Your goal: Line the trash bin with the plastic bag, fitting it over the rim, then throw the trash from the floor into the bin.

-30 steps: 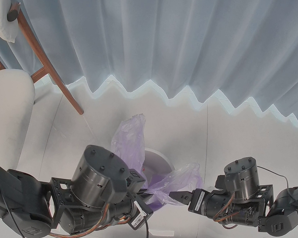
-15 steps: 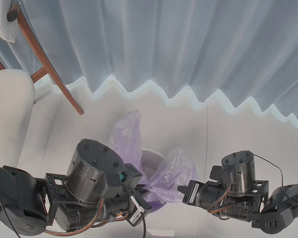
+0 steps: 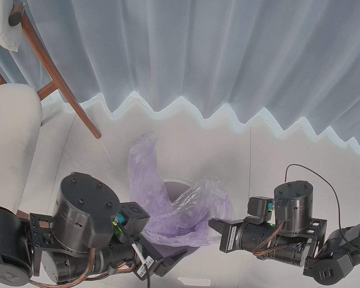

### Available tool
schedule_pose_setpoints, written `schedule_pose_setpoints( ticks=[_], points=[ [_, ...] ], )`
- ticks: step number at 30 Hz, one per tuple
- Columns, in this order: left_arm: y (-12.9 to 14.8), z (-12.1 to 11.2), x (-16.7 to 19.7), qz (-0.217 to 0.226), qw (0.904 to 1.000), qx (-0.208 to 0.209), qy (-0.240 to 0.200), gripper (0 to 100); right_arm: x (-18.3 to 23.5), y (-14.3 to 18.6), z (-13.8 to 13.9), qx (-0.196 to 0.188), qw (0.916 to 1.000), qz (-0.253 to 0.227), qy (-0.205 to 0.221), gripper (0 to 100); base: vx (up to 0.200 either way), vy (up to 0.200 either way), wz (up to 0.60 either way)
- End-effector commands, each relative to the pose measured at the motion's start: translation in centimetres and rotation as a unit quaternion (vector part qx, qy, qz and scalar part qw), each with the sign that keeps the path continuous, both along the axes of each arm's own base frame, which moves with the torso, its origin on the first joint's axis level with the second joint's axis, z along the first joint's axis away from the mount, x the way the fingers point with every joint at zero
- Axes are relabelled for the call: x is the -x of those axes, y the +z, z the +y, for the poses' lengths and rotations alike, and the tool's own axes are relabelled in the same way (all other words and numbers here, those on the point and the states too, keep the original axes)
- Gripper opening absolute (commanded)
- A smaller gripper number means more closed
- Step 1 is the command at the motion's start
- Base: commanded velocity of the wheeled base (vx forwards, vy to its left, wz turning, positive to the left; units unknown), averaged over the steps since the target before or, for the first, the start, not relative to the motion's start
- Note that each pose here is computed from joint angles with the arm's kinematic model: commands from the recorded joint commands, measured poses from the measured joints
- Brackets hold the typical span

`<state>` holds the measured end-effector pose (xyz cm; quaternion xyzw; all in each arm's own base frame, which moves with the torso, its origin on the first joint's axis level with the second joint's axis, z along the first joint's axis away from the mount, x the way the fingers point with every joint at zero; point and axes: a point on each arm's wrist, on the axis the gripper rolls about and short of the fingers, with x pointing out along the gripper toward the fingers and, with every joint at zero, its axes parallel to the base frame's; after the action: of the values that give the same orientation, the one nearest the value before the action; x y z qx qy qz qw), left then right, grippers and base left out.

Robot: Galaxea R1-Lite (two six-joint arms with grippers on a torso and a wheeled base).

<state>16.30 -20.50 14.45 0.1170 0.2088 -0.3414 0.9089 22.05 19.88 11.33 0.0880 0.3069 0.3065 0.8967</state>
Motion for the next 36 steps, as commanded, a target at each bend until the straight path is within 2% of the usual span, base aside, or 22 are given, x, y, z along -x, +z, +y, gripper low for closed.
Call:
schedule_pose_setpoints(
  ticks=[1,3,6,10,15,16,19,20,21,22,23,24,25,27,30,31,34,36],
  points=[
    [1.9,2.6,0.8,-0.013,0.9988,0.036,0.030,100,0.4,-2.2,-1.5,0.032,0.9971,-0.025,0.064,0,0.000,0.000,0.00],
    [2.6,3.8,0.9,-0.018,0.9980,0.042,0.044,100,0.9,-3.2,-2.0,0.040,0.9935,-0.041,0.098,0,0.000,0.000,0.00],
    [3.8,5.7,0.5,-0.032,0.9949,0.059,0.075,100,1.7,-4.4,-2.4,0.027,0.9899,-0.051,0.130,0,0.000,0.000,0.00],
    [4.6,6.6,-0.5,-0.038,0.9926,0.076,0.087,100,2.2,-5.3,-2.7,0.024,0.9853,-0.066,0.156,0,0.000,0.000,0.00],
    [4.8,8.0,-3.4,-0.019,0.9911,0.132,0.010,100,2.4,-5.9,-2.9,0.020,0.9839,-0.079,0.159,0,0.000,0.000,0.00],
    [5.2,8.0,-4.7,-0.033,0.9876,0.153,-0.015,100,2.6,-6.0,-3.0,0.020,0.9841,-0.077,0.159,0,0.000,0.000,0.00],
    [6.0,7.3,-8.2,-0.067,0.9796,0.185,-0.040,100,2.9,-6.1,-3.3,0.023,0.9844,-0.071,0.159,0,0.000,0.000,0.00],
    [6.2,7.3,-8.4,-0.073,0.9787,0.187,-0.042,100,3.0,-6.1,-3.3,0.023,0.9844,-0.071,0.159,0,0.000,0.000,0.00],
    [7.8,7.0,-9.5,-0.099,0.9747,0.196,-0.043,100,3.2,-6.5,-3.6,0.029,0.9848,-0.063,0.159,0,0.000,0.000,0.00],
    [8.5,7.0,-9.7,-0.097,0.9748,0.198,-0.037,100,3.4,-6.7,-3.7,0.032,0.9850,-0.058,0.159,0,0.000,0.000,0.00],
    [8.7,6.9,-9.7,-0.076,0.9786,0.189,-0.026,100,3.5,-6.8,-3.8,0.034,0.9852,-0.055,0.159,0,0.000,0.000,0.00],
    [8.4,6.9,-9.4,-0.036,0.9836,0.176,-0.014,100,3.5,-6.8,-3.8,0.035,0.9853,-0.055,0.158,0,0.000,0.000,0.00],
    [8.4,7.0,-9.0,-0.013,0.9850,0.172,-0.008,100,3.5,-6.8,-3.8,0.035,0.9853,-0.054,0.158,0,0.000,0.000,0.00],
    [9.9,7.8,-6.2,0.056,0.9821,0.179,0.006,100,3.5,-6.8,-3.8,0.036,0.9855,-0.055,0.156,0,0.000,0.000,0.00],
    [10.6,8.3,-4.1,0.122,0.9756,0.182,0.020,100,3.5,-6.8,-3.8,0.037,0.9859,-0.056,0.153,0,0.000,0.000,0.00],
    [10.6,8.4,-4.0,0.124,0.9757,0.179,0.021,100,3.5,-6.8,-3.8,0.037,0.9860,-0.056,0.153,0,0.000,0.000,0.00],
    [9.1,9.4,-4.4,0.129,0.9813,0.137,0.041,100,3.5,-6.9,-3.8,0.039,0.9861,-0.056,0.152,0,0.000,0.000,0.00],
    [7.2,9.9,-4.5,0.139,0.9831,0.102,0.063,100,3.4,-7.0,-3.9,0.047,0.9877,-0.056,0.138,0,0.000,0.000,0.00]
  ],
)
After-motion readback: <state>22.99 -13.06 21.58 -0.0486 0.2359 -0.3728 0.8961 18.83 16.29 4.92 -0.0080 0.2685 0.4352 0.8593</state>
